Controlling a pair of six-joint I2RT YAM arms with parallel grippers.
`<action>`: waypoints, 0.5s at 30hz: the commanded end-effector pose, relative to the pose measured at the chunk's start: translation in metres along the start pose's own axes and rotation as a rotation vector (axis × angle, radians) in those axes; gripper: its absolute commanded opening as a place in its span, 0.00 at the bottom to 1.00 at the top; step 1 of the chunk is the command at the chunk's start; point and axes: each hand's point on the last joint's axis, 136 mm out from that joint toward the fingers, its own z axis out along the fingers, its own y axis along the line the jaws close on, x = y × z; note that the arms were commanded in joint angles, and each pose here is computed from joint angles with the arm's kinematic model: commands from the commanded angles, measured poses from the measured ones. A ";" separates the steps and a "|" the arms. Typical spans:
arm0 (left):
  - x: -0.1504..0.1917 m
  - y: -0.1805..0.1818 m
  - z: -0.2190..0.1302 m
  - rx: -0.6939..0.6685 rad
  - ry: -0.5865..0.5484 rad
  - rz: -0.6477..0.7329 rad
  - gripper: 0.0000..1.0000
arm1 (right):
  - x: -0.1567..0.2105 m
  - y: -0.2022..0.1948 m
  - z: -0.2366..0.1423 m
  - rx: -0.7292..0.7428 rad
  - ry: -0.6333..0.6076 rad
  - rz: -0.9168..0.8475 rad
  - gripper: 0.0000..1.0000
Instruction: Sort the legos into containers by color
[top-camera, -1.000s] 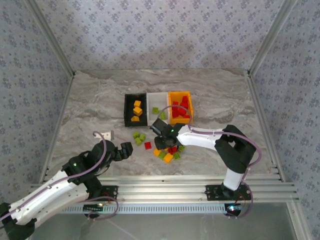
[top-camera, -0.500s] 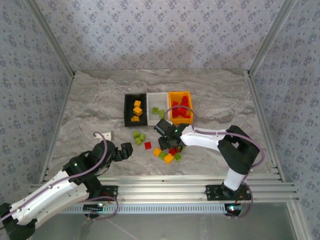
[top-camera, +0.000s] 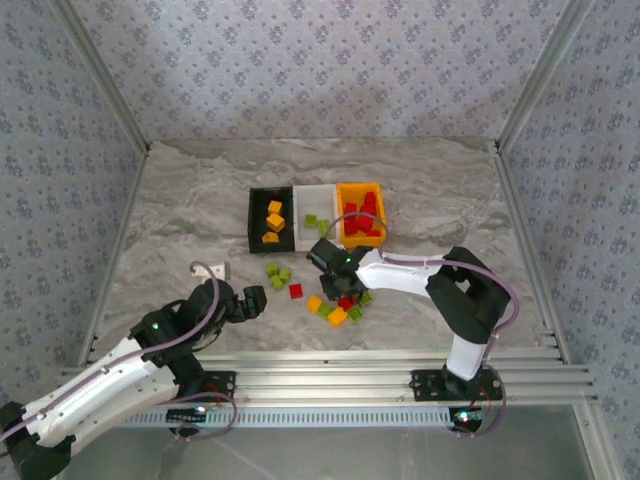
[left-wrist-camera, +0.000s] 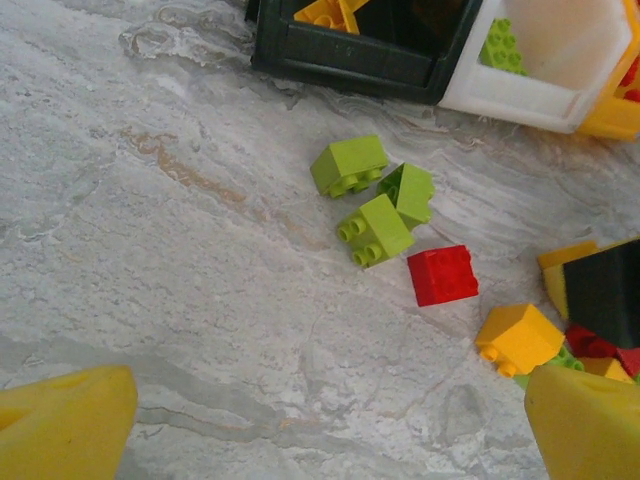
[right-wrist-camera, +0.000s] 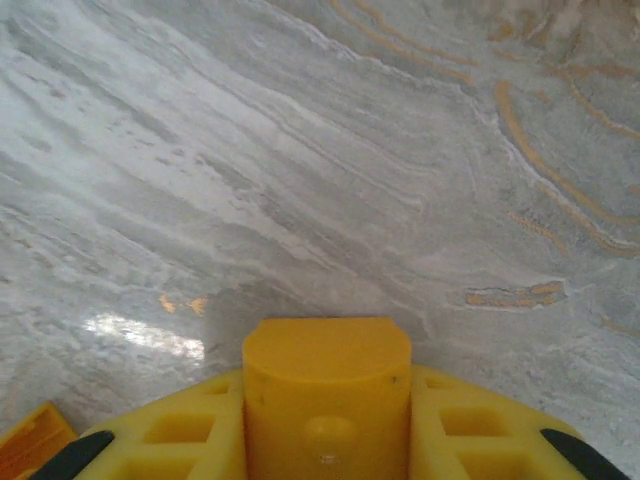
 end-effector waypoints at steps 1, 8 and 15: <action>-0.013 -0.010 -0.006 0.016 -0.018 0.005 1.00 | -0.048 0.013 -0.047 -0.080 -0.149 0.013 0.29; -0.011 -0.003 -0.004 -0.008 -0.020 -0.007 1.00 | -0.135 0.063 -0.093 -0.236 -0.322 -0.031 0.29; -0.002 -0.001 -0.004 -0.001 0.009 -0.015 0.99 | -0.213 0.110 -0.082 -0.308 -0.418 -0.066 0.30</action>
